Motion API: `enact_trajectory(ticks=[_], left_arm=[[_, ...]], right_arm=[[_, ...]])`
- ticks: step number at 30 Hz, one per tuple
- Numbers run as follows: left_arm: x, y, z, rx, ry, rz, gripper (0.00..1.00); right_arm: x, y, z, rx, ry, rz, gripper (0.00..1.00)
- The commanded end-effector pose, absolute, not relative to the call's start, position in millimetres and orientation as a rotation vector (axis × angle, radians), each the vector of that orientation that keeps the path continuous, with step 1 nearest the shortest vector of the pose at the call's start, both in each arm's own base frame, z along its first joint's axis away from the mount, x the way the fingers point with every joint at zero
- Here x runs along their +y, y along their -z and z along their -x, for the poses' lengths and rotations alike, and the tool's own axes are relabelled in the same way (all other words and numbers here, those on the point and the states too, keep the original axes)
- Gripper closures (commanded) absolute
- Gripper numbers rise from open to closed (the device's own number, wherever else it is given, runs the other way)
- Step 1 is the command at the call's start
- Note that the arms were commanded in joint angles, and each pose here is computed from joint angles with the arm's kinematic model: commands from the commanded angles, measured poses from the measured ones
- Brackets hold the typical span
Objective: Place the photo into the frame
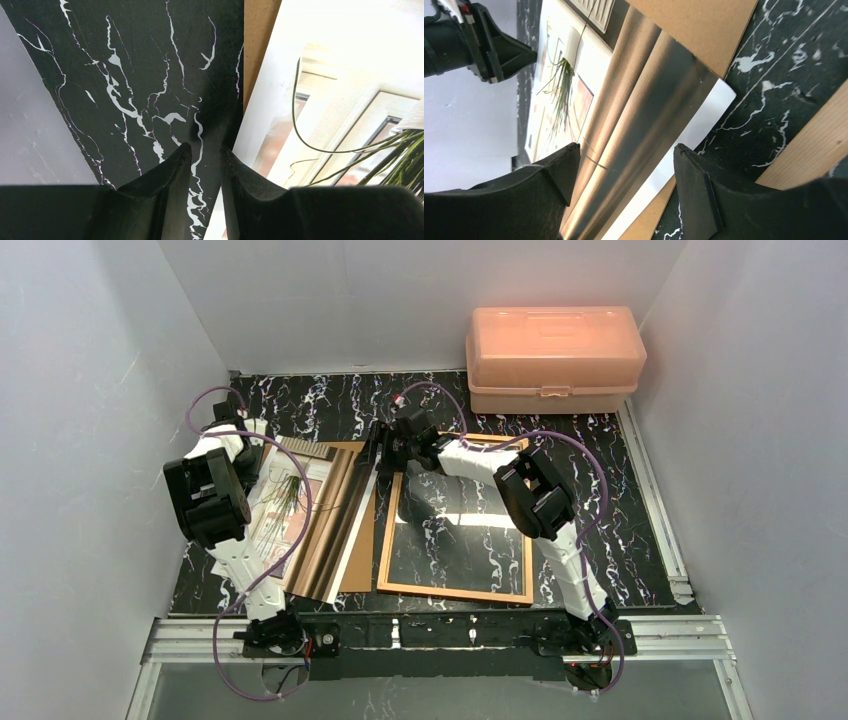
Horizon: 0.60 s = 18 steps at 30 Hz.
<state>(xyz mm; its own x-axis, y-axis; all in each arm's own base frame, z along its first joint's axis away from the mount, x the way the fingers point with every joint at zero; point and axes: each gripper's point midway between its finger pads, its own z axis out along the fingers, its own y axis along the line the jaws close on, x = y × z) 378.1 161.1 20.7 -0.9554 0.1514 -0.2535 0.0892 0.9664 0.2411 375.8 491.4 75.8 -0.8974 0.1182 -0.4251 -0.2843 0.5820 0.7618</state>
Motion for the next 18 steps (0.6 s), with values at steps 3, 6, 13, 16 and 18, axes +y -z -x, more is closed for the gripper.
enact_trajectory(ticks=[3, 6, 13, 16, 18], left_arm=[[127.3, 9.1, -342.9, 2.992, -0.111, -0.218, 0.73], [127.4, 9.1, -343.2, 2.992, -0.111, -0.221, 0.73], [127.7, 10.0, -342.3, 2.995, -0.112, -0.228, 0.74], [127.5, 9.4, -342.8, 2.993, -0.111, -0.227, 0.74], [127.5, 8.8, -343.4, 2.992, -0.109, -0.228, 0.74]], right_arm=[[472.3, -87.0, -398.7, 2.411, -0.966, 0.113, 0.2], [471.9, -78.8, -401.1, 2.446, -0.926, 0.107, 0.2], [476.9, -56.0, -397.6, 2.525, -0.911, 0.099, 0.19], [475.1, -47.6, -396.4, 2.551, -0.89, 0.096, 0.19], [473.4, -42.5, -394.6, 2.568, -0.879, 0.091, 0.19]])
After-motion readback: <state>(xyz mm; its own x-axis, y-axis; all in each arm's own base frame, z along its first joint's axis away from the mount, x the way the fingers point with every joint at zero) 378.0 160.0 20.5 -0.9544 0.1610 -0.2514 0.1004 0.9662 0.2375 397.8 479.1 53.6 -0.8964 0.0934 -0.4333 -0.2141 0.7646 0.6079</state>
